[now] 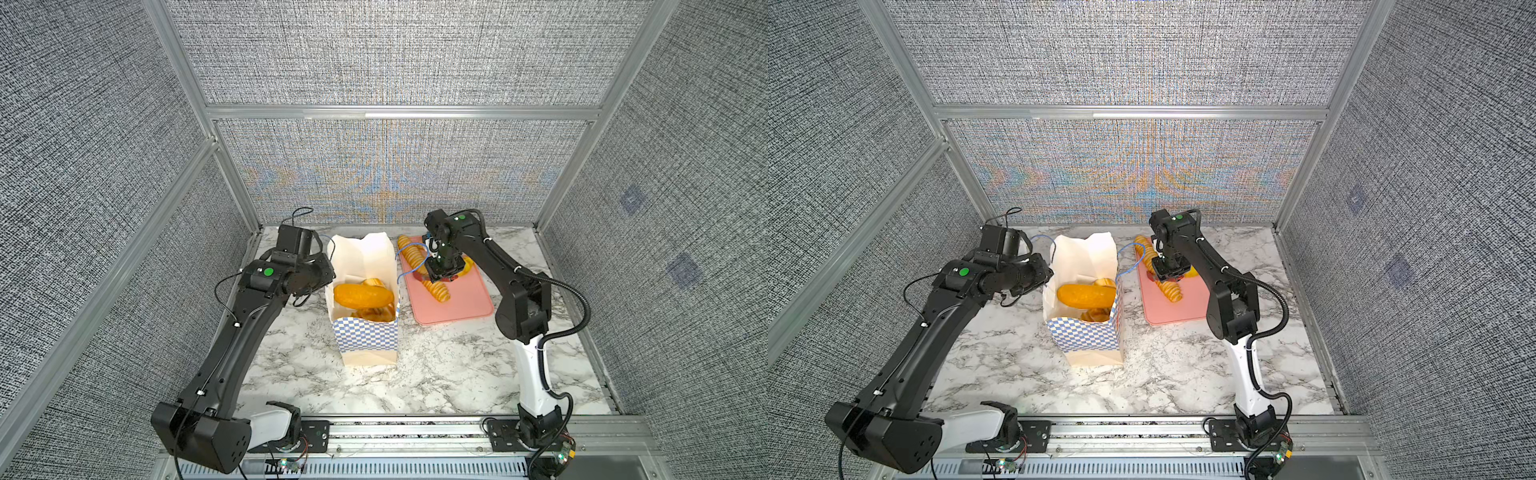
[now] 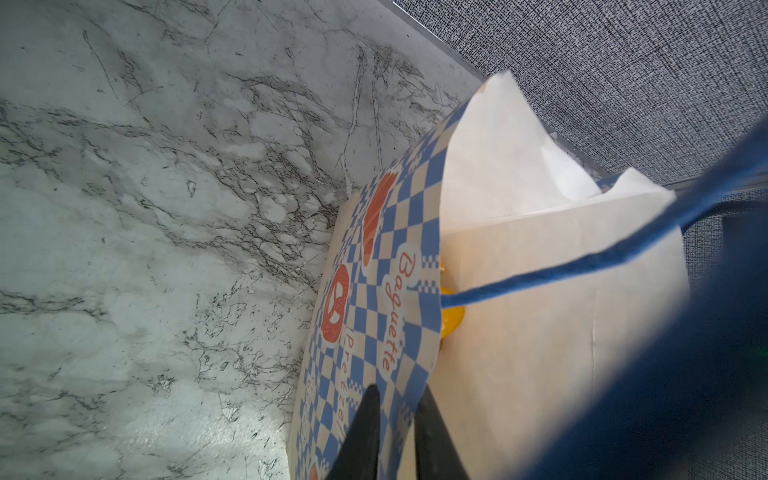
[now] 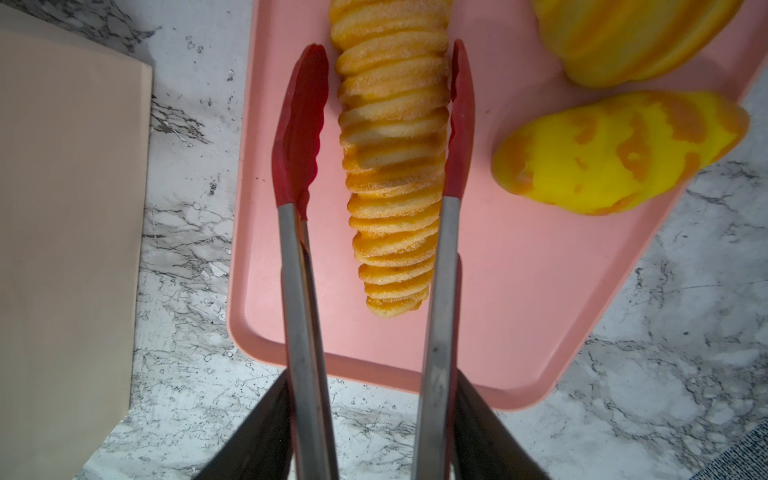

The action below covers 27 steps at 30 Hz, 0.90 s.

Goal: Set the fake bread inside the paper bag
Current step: 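Lower the tongs around the long spiral roll and squeeze shut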

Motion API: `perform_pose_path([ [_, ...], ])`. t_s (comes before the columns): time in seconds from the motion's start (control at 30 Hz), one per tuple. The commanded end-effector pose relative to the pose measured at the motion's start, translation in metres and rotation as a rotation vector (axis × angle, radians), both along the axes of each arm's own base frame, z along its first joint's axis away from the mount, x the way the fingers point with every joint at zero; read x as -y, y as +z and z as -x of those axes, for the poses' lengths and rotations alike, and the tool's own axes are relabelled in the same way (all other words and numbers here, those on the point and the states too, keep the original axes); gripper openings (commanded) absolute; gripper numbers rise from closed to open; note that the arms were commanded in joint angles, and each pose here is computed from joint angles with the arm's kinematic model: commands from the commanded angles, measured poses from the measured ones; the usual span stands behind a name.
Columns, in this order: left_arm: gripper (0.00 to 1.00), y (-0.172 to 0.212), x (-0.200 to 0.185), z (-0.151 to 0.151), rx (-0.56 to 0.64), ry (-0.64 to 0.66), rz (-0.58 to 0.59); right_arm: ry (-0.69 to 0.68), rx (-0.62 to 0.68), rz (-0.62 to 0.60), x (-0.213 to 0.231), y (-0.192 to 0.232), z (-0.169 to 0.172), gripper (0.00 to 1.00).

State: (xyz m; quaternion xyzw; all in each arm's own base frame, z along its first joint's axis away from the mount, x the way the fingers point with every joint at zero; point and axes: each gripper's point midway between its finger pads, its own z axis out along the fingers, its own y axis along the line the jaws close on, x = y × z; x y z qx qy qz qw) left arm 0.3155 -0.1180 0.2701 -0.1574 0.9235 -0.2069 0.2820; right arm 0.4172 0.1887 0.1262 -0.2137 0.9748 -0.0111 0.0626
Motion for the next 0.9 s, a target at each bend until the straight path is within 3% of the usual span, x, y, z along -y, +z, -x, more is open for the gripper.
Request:
perform_pose_path([
  [0.0,0.19,0.003,-0.003,-0.001,0.008,0.001,-0.013,0.000,0.004,0.009,0.003,0.000,0.000,0.54],
  [0.37,0.19,0.005,-0.002,-0.002,0.010,-0.004,-0.012,-0.010,0.025,0.000,0.005,0.010,0.004,0.39],
  [0.87,0.19,0.006,-0.002,-0.002,0.016,-0.005,-0.008,-0.051,0.083,-0.045,0.012,0.044,0.021,0.34],
])
